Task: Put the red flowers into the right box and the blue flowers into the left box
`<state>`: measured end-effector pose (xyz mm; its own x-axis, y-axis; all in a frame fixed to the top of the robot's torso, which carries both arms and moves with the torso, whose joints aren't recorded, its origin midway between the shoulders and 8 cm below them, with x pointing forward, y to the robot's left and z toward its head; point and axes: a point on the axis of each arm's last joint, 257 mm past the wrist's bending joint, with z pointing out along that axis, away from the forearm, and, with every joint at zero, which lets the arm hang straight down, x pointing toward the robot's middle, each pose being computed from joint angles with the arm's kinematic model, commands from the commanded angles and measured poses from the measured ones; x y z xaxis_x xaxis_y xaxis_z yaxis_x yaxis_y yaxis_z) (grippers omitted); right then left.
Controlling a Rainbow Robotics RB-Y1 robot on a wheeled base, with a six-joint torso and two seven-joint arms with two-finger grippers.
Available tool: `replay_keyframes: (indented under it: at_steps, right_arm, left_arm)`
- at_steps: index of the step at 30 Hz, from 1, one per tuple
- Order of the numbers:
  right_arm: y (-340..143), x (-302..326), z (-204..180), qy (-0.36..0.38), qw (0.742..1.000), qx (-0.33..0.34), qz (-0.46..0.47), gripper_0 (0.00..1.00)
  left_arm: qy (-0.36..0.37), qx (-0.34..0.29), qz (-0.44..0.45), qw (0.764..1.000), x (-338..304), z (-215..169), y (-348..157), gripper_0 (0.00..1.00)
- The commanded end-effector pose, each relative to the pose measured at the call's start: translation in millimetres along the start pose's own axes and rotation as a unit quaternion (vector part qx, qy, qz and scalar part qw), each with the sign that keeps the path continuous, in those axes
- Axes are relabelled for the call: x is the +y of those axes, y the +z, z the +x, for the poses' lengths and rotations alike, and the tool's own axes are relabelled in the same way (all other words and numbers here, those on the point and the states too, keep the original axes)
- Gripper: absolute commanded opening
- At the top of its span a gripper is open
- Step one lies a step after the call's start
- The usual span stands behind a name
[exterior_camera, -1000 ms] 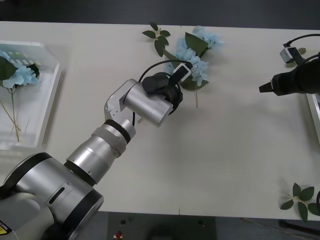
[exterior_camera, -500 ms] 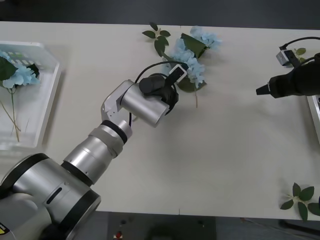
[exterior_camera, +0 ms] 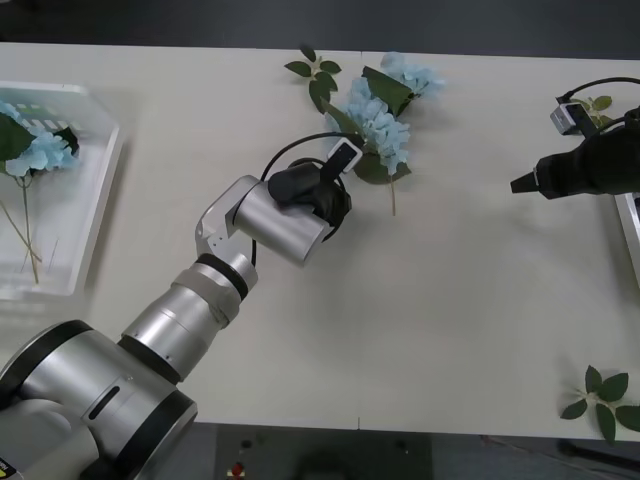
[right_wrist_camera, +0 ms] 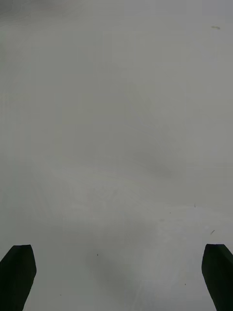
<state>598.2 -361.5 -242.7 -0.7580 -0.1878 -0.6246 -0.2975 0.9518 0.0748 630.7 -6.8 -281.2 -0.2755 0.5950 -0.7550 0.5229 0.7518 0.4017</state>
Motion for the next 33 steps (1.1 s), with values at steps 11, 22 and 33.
replay_keyframes:
  at_steps: [11, 22, 33]
  right_arm:
    - [-12.6, 2.3, -30.0, -0.003, 1.000, -0.023, 0.004, 1.00]
    - [-12.9, 2.2, -31.8, -0.004, 1.000, -0.025, 0.005, 1.00]
    - [-16.3, 19.3, -51.4, 0.017, 0.998, -0.053, -0.026, 1.00]
  left_arm:
    - [-0.005, -0.028, 0.002, 1.000, -12.2, -20.3, 2.0, 0.00]
    - [-0.011, -0.031, 0.006, 0.999, -14.1, -21.3, 1.2, 0.00]
    - [-0.035, 0.023, 0.023, 0.999, 4.0, -47.8, -58.6, 0.00]
